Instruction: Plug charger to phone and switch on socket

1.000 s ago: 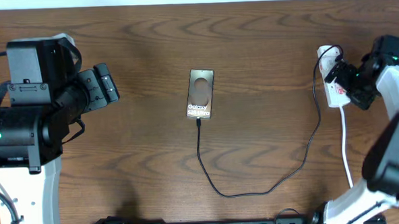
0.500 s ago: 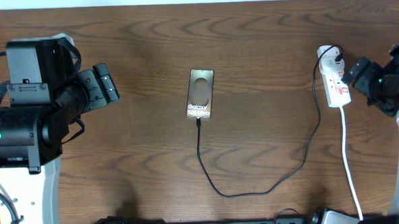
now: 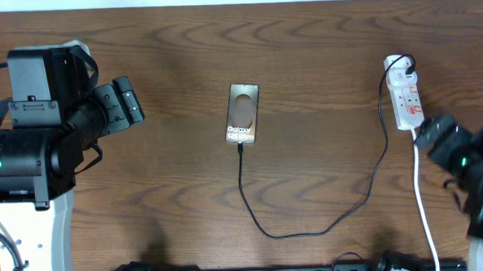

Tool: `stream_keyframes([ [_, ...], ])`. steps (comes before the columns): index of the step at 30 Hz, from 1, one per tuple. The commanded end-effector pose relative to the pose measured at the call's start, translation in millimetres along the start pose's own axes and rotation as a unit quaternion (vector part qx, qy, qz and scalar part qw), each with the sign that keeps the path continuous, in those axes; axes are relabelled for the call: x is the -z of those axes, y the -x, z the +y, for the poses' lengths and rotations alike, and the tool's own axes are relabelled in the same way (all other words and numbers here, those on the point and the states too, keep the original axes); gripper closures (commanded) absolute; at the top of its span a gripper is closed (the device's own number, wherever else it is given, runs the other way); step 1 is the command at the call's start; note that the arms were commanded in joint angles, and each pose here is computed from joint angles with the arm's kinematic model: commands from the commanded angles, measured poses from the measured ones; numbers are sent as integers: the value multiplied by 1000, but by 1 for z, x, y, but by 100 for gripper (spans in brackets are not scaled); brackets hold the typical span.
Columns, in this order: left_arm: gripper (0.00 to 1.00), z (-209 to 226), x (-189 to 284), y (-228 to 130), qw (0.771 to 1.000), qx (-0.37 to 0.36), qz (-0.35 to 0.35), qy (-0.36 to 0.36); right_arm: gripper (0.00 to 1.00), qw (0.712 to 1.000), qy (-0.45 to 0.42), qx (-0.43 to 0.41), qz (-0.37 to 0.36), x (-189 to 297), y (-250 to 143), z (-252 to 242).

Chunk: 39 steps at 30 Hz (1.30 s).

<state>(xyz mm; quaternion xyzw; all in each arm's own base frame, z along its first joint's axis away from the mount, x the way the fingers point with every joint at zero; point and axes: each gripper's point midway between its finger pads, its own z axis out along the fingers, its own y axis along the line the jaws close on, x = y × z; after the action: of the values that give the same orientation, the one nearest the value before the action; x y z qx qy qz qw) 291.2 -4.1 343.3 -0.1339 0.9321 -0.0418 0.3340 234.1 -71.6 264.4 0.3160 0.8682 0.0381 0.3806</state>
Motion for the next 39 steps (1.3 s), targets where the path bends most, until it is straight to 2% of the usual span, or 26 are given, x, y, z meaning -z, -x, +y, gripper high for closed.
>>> stream_keyframes([
  [1,11,3,0,1,1000,6,-1,7,1,1000,4,2,-27,12,-14,-7],
  [7,11,3,0,1,1000,6,-1,7,1,999,12,3,-43,28,-32,-13],
  [16,11,3,0,1,1000,6,-1,7,1,1000,-5,0,4,28,-56,-22],
  [39,11,3,0,1,1000,6,-1,7,1,1000,-6,-23,6,28,-57,-22],
])
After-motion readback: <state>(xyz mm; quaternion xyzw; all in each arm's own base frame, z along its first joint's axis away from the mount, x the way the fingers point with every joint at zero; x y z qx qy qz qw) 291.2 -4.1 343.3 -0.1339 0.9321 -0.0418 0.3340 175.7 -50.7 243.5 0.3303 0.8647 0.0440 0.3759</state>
